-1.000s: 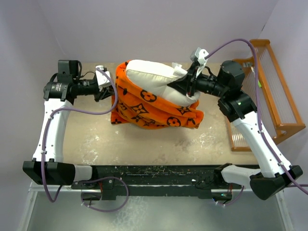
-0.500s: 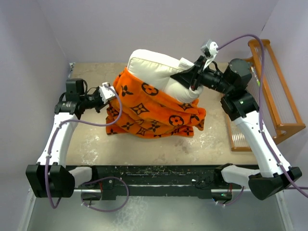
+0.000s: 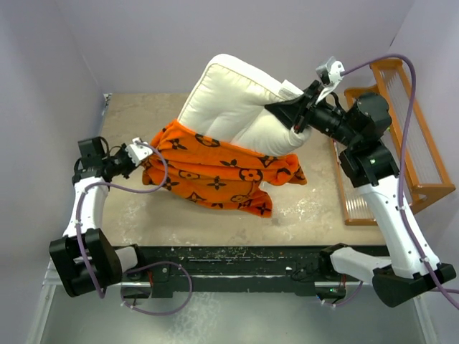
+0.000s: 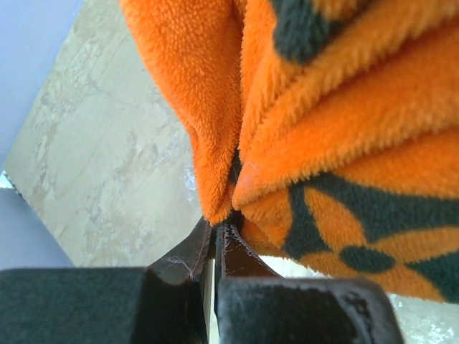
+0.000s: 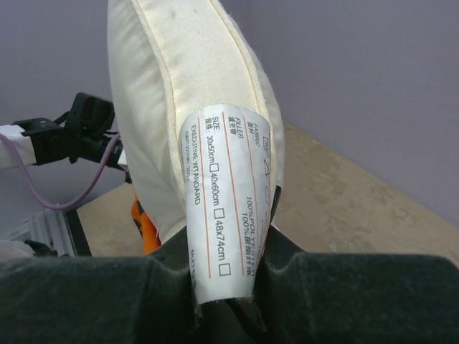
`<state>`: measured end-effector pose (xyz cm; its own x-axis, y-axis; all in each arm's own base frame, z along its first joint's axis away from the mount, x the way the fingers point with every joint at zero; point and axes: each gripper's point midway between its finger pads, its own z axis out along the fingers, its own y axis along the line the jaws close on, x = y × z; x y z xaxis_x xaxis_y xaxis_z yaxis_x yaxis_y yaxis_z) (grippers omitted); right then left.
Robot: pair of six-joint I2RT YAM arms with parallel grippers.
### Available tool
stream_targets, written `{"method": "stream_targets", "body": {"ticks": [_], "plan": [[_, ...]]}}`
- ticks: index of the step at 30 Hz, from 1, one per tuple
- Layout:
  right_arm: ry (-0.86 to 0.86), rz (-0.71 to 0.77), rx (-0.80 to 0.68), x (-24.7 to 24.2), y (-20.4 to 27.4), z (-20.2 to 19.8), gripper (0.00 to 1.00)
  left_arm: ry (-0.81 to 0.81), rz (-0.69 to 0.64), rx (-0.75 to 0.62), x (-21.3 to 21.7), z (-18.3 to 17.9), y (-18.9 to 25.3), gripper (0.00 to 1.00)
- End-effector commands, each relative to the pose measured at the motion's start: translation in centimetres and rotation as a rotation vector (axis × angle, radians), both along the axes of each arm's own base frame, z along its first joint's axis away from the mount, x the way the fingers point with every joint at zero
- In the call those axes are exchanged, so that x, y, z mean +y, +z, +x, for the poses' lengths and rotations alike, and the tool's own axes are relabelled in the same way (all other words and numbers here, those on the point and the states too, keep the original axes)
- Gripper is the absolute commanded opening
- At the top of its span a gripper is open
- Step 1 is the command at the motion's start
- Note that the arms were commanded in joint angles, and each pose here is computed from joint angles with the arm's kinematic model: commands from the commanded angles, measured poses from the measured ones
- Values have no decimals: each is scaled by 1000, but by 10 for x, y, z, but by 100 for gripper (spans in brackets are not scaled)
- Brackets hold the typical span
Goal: Remove the pillowcase from the pillow
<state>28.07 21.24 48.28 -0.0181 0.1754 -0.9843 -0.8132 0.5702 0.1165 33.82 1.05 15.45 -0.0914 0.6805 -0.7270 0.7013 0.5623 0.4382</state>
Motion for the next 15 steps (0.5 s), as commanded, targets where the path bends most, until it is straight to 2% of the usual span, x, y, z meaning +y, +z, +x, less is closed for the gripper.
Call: {"method": "stream_targets", "body": {"ticks": [1,3,4,5,6,7,8,11,15], "plan": [[-313,272,-540,-78,172,-52,0,110,102,38,54,-9,-19,0],[-264,268,-521,-68,170,-47,0,87,55,57,49,-15,-11,4],[-218,252,-509,-59,166,-45,0,52,22,70,40,-19,-4,16],[-171,245,-490,-51,161,-42,0,6,-20,71,29,-23,10,33],[-154,253,-482,-47,159,-38,0,-34,-65,59,17,-27,30,66],[-129,233,-481,-40,154,-33,0,-84,-132,45,2,-31,54,92],[-79,230,-455,-31,147,-29,0,-137,-198,14,-13,-35,84,99],[-19,215,-408,-13,128,-15,0,-267,-400,-17,-58,-49,173,100],[49,120,-379,21,105,-9,0,-479,-471,-23,-119,-83,256,100]]}}
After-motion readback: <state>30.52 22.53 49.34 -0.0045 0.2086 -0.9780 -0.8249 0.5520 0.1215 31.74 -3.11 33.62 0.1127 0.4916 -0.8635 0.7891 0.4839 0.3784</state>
